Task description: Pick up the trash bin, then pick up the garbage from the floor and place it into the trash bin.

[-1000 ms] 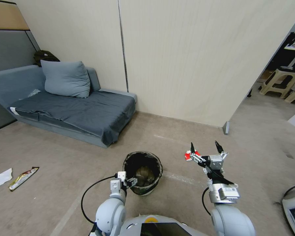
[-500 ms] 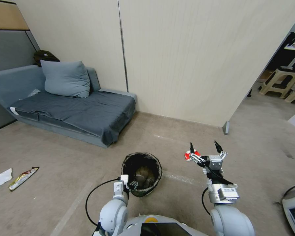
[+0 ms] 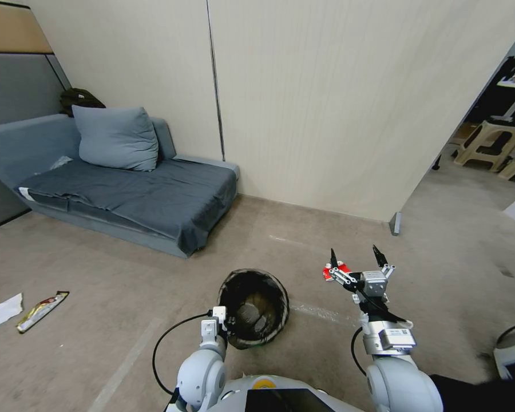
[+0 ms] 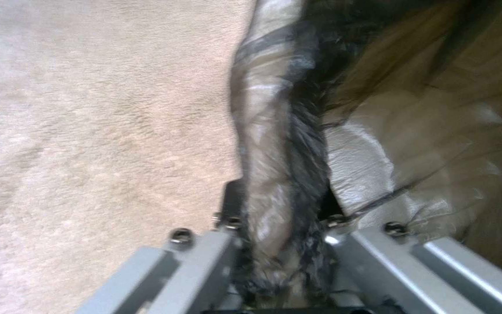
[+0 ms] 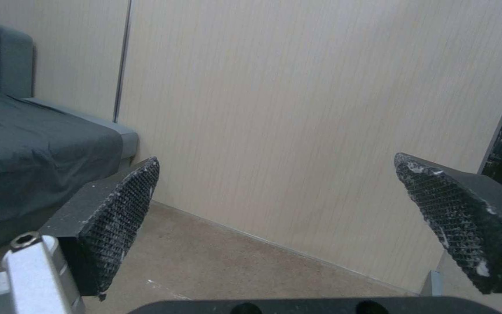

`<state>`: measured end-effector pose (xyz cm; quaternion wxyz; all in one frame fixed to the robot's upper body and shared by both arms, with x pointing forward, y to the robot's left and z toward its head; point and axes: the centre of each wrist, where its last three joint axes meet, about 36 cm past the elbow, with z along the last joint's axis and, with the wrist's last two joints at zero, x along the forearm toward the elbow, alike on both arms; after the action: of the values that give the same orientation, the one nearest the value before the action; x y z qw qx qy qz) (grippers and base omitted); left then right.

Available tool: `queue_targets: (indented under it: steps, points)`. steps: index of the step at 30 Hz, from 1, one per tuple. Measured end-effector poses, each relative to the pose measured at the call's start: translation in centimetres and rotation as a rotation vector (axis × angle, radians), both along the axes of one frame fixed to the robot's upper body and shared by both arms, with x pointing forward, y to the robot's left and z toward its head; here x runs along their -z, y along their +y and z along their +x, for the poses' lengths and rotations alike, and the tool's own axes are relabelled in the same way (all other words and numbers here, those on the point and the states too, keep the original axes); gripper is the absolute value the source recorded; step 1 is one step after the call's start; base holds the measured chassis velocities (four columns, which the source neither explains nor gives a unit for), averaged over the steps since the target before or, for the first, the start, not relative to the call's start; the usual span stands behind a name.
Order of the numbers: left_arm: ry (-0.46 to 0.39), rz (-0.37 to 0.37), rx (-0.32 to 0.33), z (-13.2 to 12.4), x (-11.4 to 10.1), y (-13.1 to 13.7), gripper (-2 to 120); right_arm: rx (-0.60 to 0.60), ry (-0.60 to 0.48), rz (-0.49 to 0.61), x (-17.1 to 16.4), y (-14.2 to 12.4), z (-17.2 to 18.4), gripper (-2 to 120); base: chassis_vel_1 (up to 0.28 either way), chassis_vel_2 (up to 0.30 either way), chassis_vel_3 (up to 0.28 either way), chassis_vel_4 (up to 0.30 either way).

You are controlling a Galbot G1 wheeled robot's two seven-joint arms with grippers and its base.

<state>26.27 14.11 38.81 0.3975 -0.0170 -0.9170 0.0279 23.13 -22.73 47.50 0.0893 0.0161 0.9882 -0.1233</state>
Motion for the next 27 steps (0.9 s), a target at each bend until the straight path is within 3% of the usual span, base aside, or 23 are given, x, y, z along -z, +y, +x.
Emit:
queue_targets:
  steps: [18, 27]
  points:
    - [-0.008, 0.026, -0.001, -0.1, 0.4, 0.0, 3, 0.011, 0.0, 0.011, -0.1, 0.6, 0.0, 100, 0.0, 0.0, 0.0, 0.0]
    - [-0.074, 0.058, -0.013, 0.0, -1.5, 0.2, 1, 0.092, -0.032, 0.015, -0.5, 1.3, 0.1, 100, 0.0, 0.0, 0.0, 0.0]
